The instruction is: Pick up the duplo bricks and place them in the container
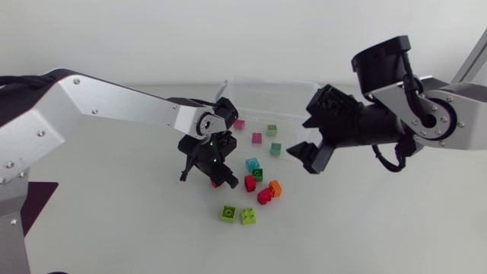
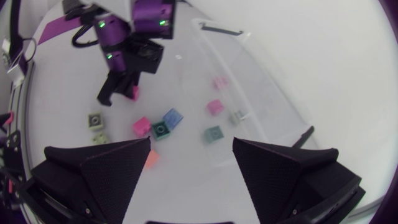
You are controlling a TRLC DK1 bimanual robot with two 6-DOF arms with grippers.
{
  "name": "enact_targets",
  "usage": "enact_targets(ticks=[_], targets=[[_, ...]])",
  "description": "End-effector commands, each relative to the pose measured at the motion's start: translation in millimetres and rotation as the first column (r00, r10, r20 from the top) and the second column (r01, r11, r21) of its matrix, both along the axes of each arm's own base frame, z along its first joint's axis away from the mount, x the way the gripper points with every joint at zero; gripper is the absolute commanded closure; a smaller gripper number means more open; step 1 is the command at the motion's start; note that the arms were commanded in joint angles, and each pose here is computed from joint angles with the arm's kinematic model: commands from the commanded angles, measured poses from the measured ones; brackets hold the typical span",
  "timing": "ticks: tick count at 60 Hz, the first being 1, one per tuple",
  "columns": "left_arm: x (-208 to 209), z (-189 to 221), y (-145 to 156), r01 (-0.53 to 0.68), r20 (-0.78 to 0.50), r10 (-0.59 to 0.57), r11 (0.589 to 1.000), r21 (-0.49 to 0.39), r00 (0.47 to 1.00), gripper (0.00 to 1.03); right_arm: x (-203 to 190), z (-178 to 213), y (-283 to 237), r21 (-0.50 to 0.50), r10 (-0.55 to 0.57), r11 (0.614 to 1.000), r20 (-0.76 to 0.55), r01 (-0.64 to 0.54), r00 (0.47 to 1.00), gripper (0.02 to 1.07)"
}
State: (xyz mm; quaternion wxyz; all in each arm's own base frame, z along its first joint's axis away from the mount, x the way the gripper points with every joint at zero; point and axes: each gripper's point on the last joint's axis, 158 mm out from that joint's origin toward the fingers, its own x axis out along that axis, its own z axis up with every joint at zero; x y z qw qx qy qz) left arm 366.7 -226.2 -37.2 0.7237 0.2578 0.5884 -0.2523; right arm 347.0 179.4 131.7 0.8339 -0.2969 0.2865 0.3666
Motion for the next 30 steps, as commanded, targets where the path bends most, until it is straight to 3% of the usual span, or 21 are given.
enact_targets(ticks=[1, 15, 30], targets=[[-9.2, -12.4, 6.0, -0.027, -0.045, 0.028, 0.999, 0.035, 0.999, 0.79, -23.1, -16.9, 5.4, -0.064, 0.137, 0.988, -0.028, -0.138, 0.990, 0.12], [-11.3, 11.8, 15.4, -0.005, -0.016, 0.005, 1.000, 0.022, 1.000, 0.80, -70.3, -70.3, 19.9, -0.192, 0.354, 0.899, -0.213, -0.394, 0.911, 0.11], [-8.6, 99.8, 22.8, 0.031, 0.154, -0.019, 0.997, -0.075, 0.988, 0.80, -78.7, -116.0, 22.6, -0.319, 0.398, 0.809, -0.318, -0.493, 0.860, 0.11]])
